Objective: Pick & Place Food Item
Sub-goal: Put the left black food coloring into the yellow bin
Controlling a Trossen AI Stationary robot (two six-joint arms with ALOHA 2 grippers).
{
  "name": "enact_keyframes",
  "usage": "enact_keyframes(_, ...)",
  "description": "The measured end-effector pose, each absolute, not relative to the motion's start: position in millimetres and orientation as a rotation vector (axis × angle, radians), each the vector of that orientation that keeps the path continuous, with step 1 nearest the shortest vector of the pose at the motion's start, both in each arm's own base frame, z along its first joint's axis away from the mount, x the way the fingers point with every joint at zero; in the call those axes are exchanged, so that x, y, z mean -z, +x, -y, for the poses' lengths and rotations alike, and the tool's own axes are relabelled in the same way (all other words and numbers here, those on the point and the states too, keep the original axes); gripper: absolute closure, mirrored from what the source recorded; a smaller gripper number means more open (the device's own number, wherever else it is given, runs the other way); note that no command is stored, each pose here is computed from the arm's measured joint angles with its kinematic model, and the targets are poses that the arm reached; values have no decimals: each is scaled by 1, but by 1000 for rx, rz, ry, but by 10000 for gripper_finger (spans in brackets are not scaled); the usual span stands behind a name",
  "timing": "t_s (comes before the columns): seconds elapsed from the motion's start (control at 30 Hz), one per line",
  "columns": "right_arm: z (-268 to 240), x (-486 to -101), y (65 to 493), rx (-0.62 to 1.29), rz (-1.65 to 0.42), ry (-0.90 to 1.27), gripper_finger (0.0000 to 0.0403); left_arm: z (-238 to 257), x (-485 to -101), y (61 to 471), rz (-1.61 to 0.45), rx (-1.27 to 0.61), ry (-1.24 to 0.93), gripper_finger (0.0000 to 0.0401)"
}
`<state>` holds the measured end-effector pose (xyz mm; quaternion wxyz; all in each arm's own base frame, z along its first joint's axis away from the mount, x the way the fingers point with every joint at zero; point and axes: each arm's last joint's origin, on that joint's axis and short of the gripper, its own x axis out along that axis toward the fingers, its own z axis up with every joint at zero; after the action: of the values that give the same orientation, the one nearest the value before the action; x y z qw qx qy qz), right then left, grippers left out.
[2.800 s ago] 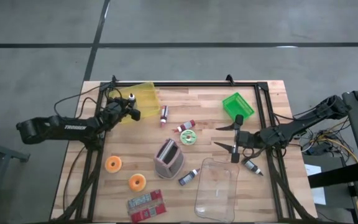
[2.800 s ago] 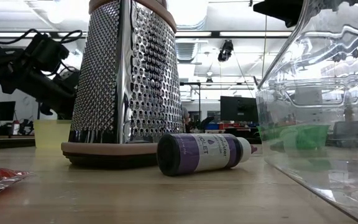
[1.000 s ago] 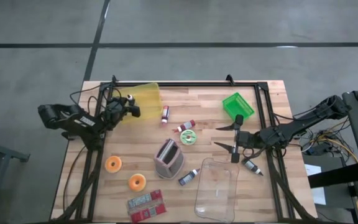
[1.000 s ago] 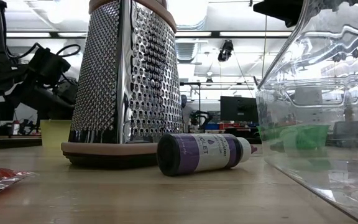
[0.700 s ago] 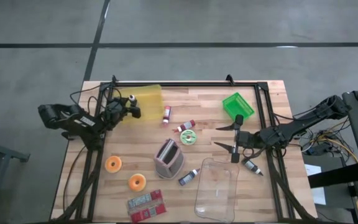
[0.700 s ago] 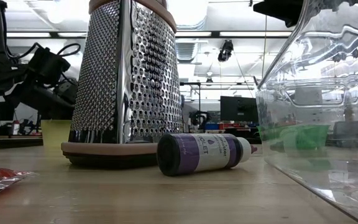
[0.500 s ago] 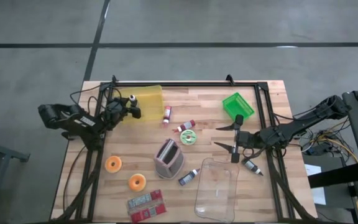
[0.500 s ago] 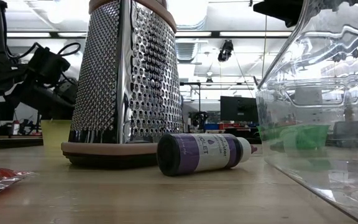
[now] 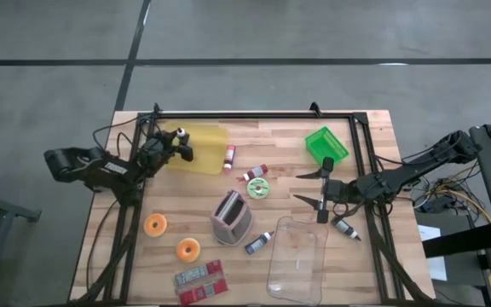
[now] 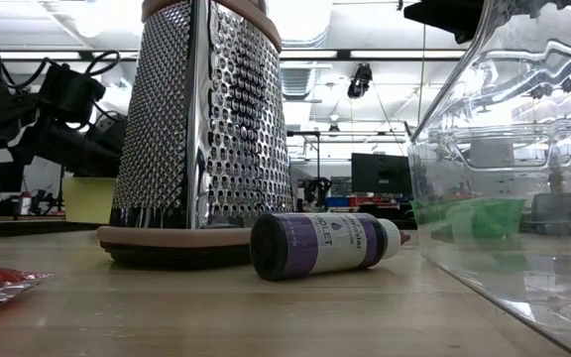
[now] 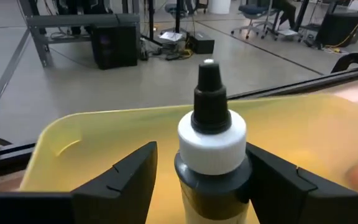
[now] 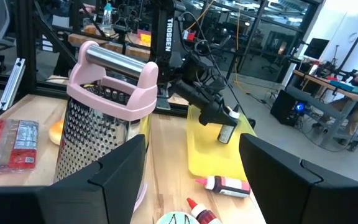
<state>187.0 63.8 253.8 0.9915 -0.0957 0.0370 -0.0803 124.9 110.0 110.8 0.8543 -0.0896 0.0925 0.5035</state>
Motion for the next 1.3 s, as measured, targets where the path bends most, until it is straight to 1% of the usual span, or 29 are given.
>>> enact_keyframes(0.43,-64,-254,187,162,-75,-192,149,-108,-104,123,-301,-1039,-176,172)
enact_keyframes(0.73,-64,-254,187,162,-75,-192,149,-107,-105,125,-308,-958,-157,172)
enact_keyframes(1.03,-64,-254,187,162,-75,-190,149,-106,-111,125,-262,-940,-152,172)
enact_keyframes(1.3,-64,-254,187,161,-77,-191,149,-105,-112,127,-264,-843,-145,171)
